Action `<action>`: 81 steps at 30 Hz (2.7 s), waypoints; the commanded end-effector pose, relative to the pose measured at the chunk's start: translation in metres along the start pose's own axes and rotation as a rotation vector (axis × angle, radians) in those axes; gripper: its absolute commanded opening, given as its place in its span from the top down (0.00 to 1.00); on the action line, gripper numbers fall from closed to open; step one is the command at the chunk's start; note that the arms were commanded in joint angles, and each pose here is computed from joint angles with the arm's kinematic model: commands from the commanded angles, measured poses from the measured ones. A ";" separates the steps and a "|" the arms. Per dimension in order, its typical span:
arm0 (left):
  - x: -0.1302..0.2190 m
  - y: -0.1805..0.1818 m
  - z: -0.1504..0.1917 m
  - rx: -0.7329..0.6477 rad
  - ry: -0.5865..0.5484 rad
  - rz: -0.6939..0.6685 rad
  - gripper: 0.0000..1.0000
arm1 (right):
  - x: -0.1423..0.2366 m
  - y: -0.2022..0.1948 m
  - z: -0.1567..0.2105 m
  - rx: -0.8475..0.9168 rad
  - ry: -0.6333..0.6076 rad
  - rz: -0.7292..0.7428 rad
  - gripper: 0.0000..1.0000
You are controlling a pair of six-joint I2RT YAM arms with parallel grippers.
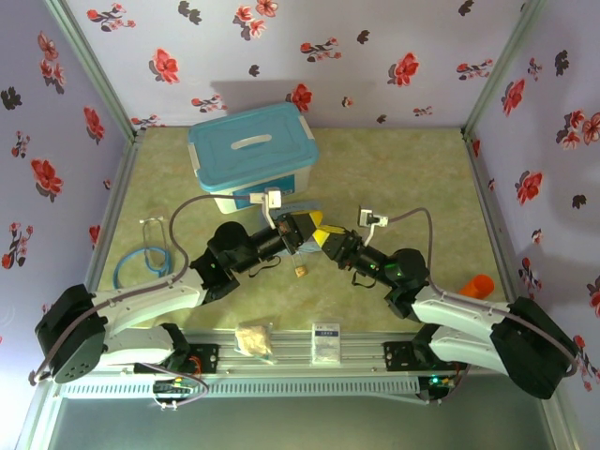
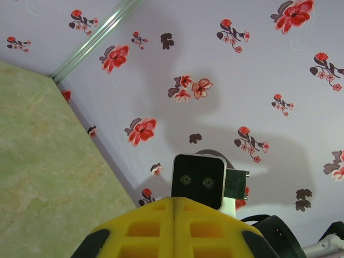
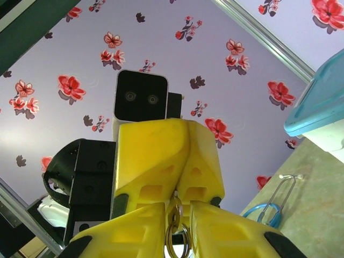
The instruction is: Unlock a padlock with a key
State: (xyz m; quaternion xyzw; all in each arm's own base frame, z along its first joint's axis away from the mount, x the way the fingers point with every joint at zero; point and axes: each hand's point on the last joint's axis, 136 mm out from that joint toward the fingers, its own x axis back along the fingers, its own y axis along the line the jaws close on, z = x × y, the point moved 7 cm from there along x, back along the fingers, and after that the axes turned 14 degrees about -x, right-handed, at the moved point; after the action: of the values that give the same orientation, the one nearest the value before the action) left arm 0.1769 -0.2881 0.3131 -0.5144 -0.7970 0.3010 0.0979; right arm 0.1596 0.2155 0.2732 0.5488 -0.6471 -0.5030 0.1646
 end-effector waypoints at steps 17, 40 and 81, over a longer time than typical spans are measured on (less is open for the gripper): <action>0.000 0.004 -0.006 -0.009 -0.037 -0.035 0.92 | 0.009 0.001 -0.002 0.016 -0.061 0.006 1.00; 0.046 0.070 0.061 -0.079 0.443 -0.673 0.31 | 0.054 -0.059 0.008 0.152 0.071 0.768 1.00; 0.017 0.145 0.190 -0.099 0.647 -0.864 0.70 | 0.075 -0.096 0.028 0.089 0.105 0.890 1.00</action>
State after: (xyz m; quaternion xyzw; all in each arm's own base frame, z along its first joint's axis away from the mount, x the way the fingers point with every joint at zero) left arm 0.1939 -0.2999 0.0793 -0.2065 -0.8781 0.0091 0.4316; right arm 0.1627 0.1727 0.1543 0.2499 -0.8305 -0.3161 0.3845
